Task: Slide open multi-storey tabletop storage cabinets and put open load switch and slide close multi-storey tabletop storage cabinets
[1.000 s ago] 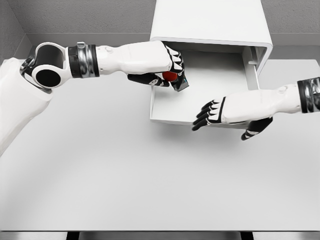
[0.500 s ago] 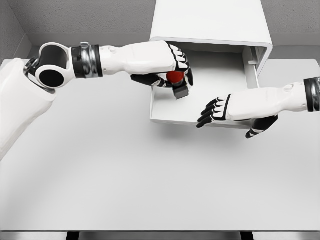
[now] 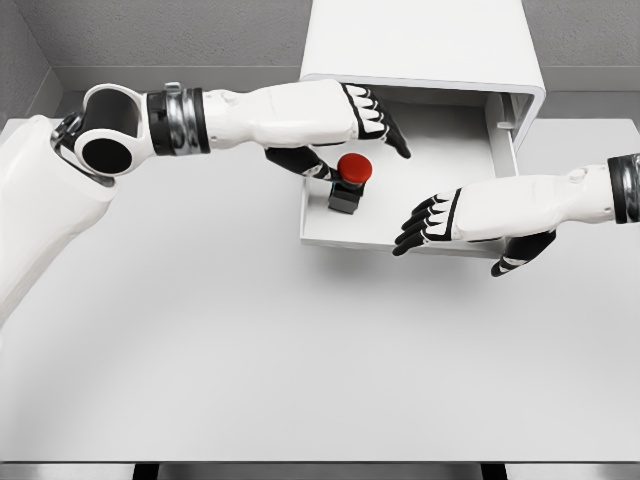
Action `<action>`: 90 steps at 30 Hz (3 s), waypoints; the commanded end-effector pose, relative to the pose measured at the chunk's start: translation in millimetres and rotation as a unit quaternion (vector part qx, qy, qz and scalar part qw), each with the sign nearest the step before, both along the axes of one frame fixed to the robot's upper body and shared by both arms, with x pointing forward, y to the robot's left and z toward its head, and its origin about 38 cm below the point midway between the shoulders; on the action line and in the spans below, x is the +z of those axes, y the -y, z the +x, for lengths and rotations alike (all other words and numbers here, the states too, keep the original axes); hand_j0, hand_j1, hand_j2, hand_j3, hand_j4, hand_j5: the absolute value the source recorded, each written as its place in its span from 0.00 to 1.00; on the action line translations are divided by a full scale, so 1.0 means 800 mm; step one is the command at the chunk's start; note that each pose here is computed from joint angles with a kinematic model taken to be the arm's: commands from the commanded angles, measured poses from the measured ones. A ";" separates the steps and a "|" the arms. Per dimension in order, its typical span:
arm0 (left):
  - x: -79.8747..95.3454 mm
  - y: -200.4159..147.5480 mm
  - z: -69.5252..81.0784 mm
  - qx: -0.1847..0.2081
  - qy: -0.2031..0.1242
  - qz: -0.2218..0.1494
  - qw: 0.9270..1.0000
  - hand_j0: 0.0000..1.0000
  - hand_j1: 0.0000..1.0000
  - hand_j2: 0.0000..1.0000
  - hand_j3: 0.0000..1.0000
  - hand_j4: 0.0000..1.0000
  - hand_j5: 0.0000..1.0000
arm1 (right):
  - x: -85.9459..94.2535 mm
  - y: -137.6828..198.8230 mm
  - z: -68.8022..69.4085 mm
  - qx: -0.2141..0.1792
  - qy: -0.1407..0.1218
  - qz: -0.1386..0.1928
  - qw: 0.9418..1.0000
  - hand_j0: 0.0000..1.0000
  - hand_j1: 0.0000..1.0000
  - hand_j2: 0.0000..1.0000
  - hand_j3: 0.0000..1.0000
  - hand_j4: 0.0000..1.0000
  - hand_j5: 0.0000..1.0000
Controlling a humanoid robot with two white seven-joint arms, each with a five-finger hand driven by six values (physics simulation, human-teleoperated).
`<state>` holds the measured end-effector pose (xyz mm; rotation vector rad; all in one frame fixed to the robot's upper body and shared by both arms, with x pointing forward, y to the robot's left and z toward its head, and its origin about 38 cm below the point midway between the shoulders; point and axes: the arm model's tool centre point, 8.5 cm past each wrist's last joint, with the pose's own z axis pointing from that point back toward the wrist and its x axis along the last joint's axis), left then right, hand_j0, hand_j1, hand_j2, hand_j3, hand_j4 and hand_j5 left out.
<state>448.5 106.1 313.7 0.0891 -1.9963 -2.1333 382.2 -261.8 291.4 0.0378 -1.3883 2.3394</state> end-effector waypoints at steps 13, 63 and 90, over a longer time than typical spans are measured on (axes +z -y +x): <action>0.005 -0.001 0.000 -0.001 0.000 -0.006 1.000 0.97 0.97 0.97 0.97 0.97 0.97 | 0.001 0.000 0.000 -0.002 -0.001 0.003 1.000 1.00 1.00 1.00 1.00 1.00 1.00; 0.015 -0.227 -0.093 0.079 -0.096 0.046 0.991 1.00 1.00 1.00 1.00 1.00 1.00 | 0.017 -0.005 0.006 0.000 0.017 0.017 1.000 1.00 1.00 1.00 1.00 1.00 1.00; -0.015 -0.225 -0.088 0.100 -0.072 0.045 0.991 1.00 1.00 1.00 1.00 1.00 1.00 | 0.007 -0.016 0.023 0.000 0.039 0.006 0.999 1.00 1.00 1.00 1.00 1.00 1.00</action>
